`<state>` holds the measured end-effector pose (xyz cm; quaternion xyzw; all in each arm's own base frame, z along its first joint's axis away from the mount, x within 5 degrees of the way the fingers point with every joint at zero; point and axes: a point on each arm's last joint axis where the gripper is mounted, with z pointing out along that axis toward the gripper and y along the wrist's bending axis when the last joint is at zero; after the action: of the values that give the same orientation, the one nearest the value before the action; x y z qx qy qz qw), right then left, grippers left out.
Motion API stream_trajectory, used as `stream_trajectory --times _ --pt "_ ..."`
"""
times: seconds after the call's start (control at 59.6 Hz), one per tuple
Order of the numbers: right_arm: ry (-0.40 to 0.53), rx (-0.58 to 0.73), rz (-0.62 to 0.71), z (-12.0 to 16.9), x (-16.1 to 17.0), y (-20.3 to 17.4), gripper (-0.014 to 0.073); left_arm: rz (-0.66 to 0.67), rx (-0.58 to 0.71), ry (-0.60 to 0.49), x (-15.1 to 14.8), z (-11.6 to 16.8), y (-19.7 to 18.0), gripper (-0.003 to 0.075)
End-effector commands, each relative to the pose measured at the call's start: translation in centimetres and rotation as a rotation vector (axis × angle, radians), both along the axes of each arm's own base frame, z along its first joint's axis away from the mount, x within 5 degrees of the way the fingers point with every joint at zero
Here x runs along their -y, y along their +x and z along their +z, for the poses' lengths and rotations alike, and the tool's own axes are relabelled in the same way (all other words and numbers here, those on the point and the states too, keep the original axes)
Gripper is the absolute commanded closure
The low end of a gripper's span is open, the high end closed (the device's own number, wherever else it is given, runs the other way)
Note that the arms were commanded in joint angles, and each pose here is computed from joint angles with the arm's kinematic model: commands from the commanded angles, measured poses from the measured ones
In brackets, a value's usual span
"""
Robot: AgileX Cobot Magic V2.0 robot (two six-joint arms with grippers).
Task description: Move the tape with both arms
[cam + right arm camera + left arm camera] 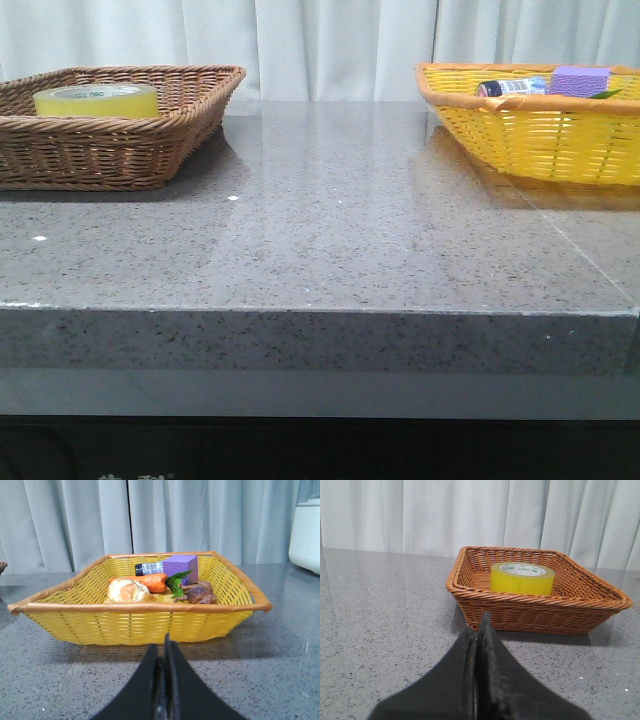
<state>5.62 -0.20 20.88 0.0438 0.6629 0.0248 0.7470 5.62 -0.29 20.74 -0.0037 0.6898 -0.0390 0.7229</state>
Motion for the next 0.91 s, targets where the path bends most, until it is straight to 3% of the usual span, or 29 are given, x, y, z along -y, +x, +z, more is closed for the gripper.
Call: stream_trajectory --times 0.0,0.604,0.771,0.889 --pt "-0.003 0.124 -0.014 1.64 0.08 -0.54 0.0664 0.005 0.065 -0.012 -0.06 -0.46 -0.02 0.0740" --pt "-0.058 0.122 -0.016 1.64 0.02 -0.53 0.0664 0.005 0.065 -0.012 -0.06 -0.46 -0.02 0.0740" --pt "-0.006 0.127 -0.006 1.67 0.01 -0.54 0.0664 0.005 0.065 -0.012 -0.06 -0.46 -0.02 0.0740" --pt "-0.032 0.125 -0.008 1.66 -0.02 -0.54 0.0664 0.005 0.065 -0.012 -0.06 -0.46 -0.02 0.0740"
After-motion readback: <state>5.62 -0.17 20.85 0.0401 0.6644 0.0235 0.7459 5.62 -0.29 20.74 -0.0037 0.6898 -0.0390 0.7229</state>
